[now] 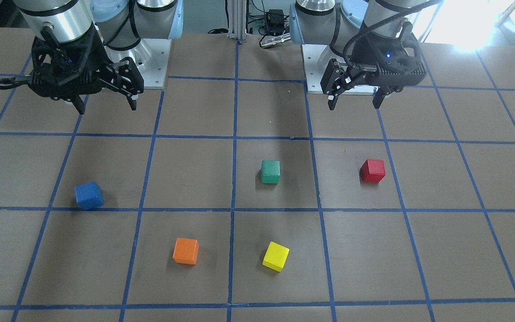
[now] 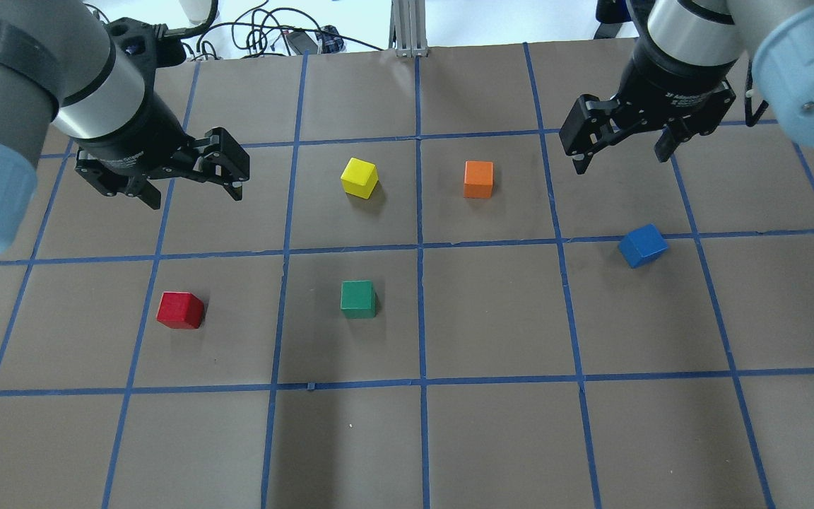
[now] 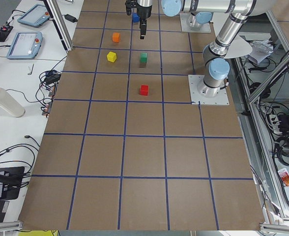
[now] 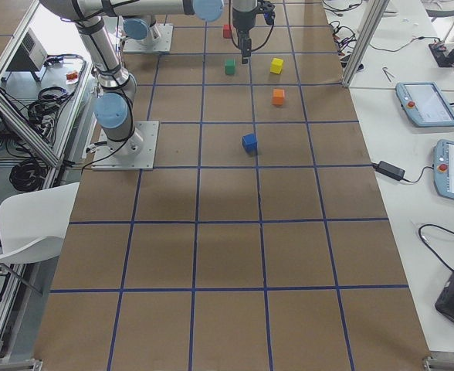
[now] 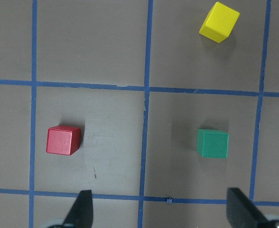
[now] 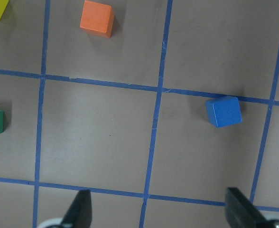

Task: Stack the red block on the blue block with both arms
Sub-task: 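Lower the left gripper toward the red cube nearest the robot, then close the left gripper on the red cube, then carry the red cube with the left gripper toward the table center and set it down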

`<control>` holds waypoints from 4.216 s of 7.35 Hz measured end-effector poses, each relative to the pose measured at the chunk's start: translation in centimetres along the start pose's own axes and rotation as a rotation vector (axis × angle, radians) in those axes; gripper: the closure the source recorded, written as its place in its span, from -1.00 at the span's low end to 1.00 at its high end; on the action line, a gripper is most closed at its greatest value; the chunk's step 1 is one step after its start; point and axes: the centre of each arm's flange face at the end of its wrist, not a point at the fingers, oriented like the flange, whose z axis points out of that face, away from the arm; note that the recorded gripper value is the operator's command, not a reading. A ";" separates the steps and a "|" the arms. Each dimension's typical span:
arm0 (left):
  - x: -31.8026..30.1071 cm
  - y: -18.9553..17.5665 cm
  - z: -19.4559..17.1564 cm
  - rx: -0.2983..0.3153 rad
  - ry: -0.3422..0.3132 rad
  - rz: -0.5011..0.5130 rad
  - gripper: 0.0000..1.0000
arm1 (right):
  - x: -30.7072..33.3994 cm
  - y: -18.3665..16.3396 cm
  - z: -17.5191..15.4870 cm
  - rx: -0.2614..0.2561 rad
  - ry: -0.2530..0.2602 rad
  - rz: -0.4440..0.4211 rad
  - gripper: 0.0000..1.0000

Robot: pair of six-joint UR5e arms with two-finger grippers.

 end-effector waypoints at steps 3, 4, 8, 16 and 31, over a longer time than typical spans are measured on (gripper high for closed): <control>-0.2 0.1 0.5 -0.010 -0.007 0.003 -1.00 | 0.5 -0.5 -0.1 0.002 0.000 0.008 -1.00; -0.2 0.3 0.5 -0.015 -0.012 0.017 -1.00 | 0.5 -0.9 -0.3 0.004 0.000 0.009 -1.00; -9.7 -1.1 4.7 -0.099 -0.016 0.023 -1.00 | 0.6 -1.2 -0.6 -0.010 0.002 0.009 -1.00; -17.5 0.4 25.2 -0.109 0.108 0.021 -1.00 | 0.6 -1.3 -0.6 -0.010 0.007 0.008 -1.00; 5.7 -8.8 17.9 -0.120 0.065 0.107 1.00 | 0.7 -1.2 -0.6 -0.013 0.009 0.009 -1.00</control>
